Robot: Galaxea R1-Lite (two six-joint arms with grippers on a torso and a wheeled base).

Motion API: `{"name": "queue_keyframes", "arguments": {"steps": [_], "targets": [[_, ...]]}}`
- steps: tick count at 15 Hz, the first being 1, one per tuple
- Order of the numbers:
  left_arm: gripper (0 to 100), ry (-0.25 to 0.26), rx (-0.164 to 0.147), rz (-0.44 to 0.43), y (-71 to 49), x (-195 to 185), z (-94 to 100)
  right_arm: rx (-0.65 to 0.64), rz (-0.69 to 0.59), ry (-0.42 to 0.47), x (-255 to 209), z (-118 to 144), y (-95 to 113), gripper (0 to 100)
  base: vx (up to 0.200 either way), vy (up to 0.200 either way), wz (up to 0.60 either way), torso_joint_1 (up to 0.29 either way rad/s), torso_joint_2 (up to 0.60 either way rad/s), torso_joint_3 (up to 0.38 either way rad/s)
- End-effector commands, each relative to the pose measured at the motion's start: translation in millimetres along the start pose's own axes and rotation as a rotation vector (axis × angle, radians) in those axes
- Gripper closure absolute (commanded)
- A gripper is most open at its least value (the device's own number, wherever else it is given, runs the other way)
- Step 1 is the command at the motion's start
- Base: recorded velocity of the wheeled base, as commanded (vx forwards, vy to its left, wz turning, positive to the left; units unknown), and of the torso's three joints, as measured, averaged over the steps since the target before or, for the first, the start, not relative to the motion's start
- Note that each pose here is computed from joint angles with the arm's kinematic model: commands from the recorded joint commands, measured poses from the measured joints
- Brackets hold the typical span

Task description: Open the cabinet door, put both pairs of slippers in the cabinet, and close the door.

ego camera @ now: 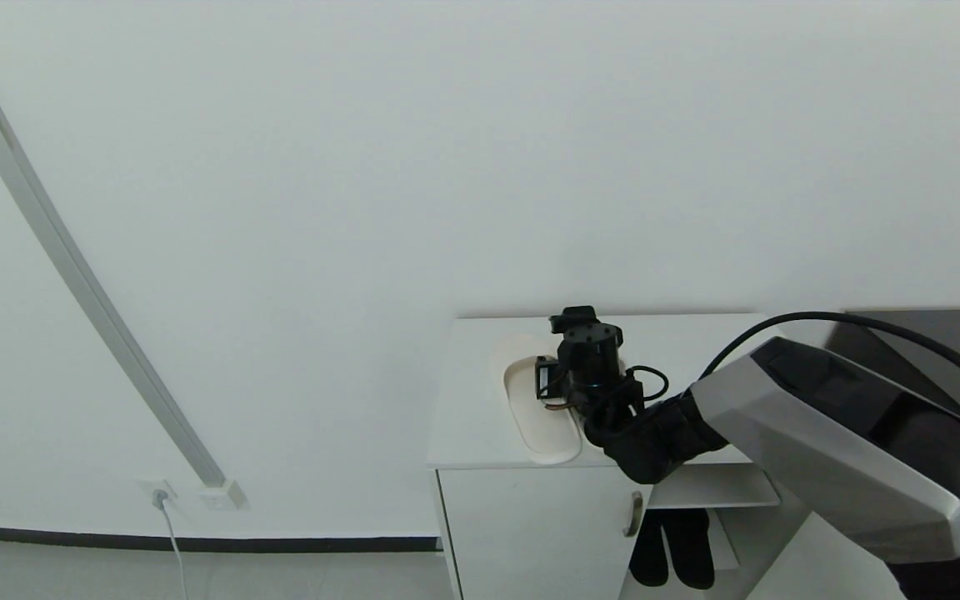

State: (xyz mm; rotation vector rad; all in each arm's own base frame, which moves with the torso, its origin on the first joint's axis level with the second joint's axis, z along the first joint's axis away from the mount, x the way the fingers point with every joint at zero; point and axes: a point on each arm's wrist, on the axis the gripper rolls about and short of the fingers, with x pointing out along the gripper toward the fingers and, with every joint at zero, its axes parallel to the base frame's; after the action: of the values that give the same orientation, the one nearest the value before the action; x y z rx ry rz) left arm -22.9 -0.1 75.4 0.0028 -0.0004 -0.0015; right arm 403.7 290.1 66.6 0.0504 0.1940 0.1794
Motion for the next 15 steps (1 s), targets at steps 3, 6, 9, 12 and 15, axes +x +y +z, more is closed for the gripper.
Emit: {"name": "queue_keyframes", "arguments": {"steps": [3,6,9,12,15], "targets": [[100,0.002,0.0,0.0,0.0,0,0.0,-0.002,0.001,0.002,1,-2,1,100,0.0,0.0,0.0,0.0,0.0,0.0],[100,0.0,0.0,0.0,0.0,0,0.1,-0.003,0.005,-0.017,-9,13,1,100,0.0,0.0,0.0,0.0,0.0,0.0],[100,0.0,0.0,0.001,0.0,0,0.1,-0.026,0.019,-0.049,-45,50,-5,100,0.0,0.0,0.0,0.0,0.0,0.0],[100,0.002,-0.001,0.0,0.0,0,0.0,-0.034,0.048,-0.056,-104,80,-19,100,0.0,0.0,0.0,0.0,0.0,0.0],[100,0.002,0.0,0.0,0.0,0,0.0,-0.06,0.123,-0.009,-158,71,-29,100,0.0,0.0,0.0,0.0,0.0,0.0]]}}
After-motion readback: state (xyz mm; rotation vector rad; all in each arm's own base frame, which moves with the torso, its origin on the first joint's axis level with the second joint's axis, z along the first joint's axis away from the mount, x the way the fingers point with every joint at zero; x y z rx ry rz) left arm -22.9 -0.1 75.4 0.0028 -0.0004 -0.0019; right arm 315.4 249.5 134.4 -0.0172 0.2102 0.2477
